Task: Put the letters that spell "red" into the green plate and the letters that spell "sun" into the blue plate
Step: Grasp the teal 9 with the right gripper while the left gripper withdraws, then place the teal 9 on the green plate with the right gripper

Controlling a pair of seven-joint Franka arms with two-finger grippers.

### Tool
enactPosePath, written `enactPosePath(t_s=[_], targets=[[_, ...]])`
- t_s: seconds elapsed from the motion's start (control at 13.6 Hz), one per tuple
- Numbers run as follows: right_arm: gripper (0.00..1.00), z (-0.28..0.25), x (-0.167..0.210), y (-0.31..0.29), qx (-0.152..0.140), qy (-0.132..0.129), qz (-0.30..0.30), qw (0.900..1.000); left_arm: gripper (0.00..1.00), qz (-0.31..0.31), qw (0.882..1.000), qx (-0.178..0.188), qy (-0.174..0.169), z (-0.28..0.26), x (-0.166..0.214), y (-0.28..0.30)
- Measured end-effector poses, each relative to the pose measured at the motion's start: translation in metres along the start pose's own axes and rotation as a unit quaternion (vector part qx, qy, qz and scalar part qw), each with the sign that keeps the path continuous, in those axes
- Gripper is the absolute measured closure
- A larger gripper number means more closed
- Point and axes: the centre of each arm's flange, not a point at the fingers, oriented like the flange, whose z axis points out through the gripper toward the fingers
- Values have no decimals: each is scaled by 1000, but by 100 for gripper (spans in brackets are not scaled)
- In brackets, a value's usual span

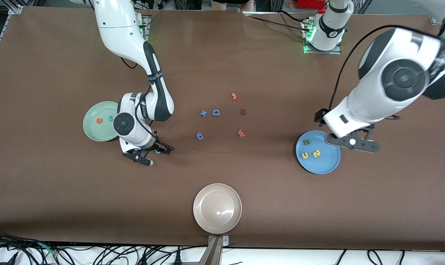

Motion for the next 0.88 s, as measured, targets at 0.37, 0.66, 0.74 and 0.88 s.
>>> enactPosePath(t_s=[0.37, 0.66, 0.74, 0.88], targets=[[70, -6, 1, -4, 7, 2, 0, 1000, 0, -47, 999, -10, 24, -36, -14, -53], [70, -7, 1, -4, 7, 2, 1, 1000, 0, -65, 997, -42, 15, -31, -15, -77], [70, -8, 2, -3, 6, 0, 1, 1000, 0, -64, 997, -42, 15, -31, -15, -76], [71, -16, 10, 11, -6, -16, 11, 1000, 0, -61, 997, -42, 15, -31, -15, -72]])
